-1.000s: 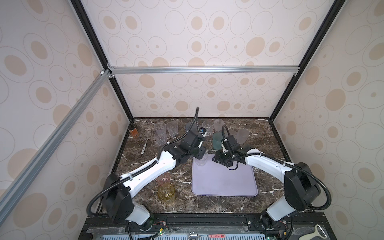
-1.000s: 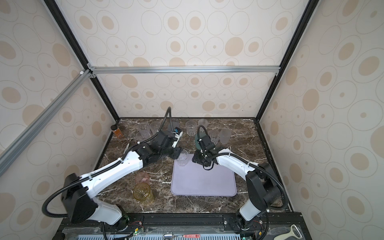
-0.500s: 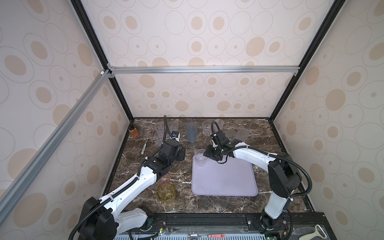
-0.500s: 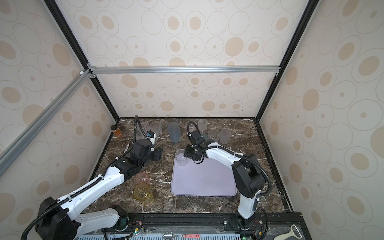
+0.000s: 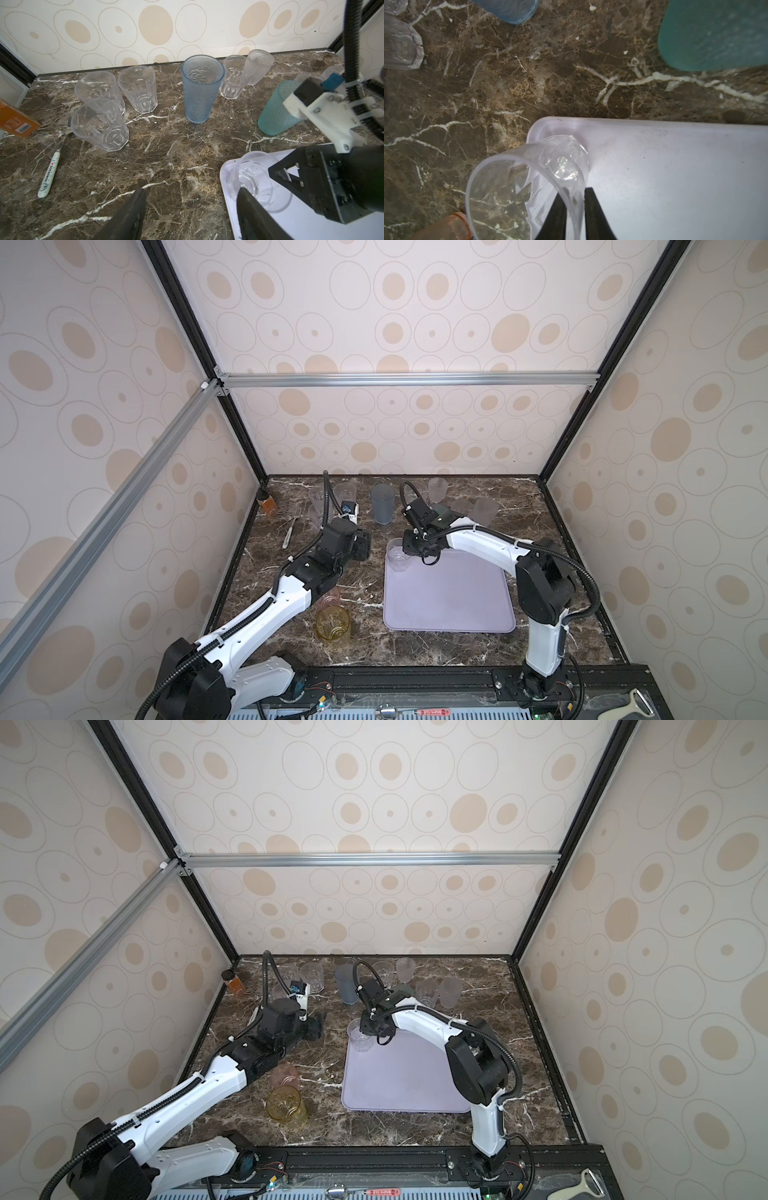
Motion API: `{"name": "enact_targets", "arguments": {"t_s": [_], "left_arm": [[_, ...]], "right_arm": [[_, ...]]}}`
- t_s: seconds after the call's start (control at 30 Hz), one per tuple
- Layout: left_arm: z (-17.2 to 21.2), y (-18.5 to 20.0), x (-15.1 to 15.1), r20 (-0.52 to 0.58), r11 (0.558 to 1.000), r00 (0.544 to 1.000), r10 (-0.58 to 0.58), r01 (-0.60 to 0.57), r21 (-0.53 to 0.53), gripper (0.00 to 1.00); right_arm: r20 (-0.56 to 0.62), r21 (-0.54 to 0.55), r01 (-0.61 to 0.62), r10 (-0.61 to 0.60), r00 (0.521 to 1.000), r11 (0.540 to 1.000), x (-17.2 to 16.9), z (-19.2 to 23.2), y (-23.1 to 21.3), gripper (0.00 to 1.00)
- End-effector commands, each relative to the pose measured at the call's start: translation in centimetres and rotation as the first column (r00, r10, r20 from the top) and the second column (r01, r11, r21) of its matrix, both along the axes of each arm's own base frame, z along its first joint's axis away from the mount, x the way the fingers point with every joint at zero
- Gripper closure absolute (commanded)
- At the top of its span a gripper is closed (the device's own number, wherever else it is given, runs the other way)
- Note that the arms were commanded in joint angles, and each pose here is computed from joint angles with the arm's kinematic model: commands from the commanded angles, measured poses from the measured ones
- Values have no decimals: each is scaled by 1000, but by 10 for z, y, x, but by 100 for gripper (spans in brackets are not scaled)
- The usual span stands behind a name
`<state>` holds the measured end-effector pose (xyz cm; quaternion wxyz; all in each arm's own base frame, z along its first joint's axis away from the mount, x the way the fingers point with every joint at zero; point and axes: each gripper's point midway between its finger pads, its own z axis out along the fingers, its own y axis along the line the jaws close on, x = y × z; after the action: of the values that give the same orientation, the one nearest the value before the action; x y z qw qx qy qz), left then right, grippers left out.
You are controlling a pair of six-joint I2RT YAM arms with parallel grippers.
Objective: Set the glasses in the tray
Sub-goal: 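Grip the placed glass with the right gripper while the left arm withdraws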
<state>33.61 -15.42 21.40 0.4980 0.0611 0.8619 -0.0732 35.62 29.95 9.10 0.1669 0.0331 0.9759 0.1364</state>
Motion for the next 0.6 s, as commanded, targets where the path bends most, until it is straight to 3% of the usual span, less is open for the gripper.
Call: {"name": "enact_targets", "arguments": {"t_s": [0.0,0.57], "left_arm": [[7,0,1,17,999,1000,8,-8,-32,31],[-3,0,4,3,1000,1000,18,-18,-21,31]], "right_arm": [[8,-74,8,-7,1000,997,1,-4,-8,83],[52,-74,26,-22,998,997,14,-12,0,86]]}}
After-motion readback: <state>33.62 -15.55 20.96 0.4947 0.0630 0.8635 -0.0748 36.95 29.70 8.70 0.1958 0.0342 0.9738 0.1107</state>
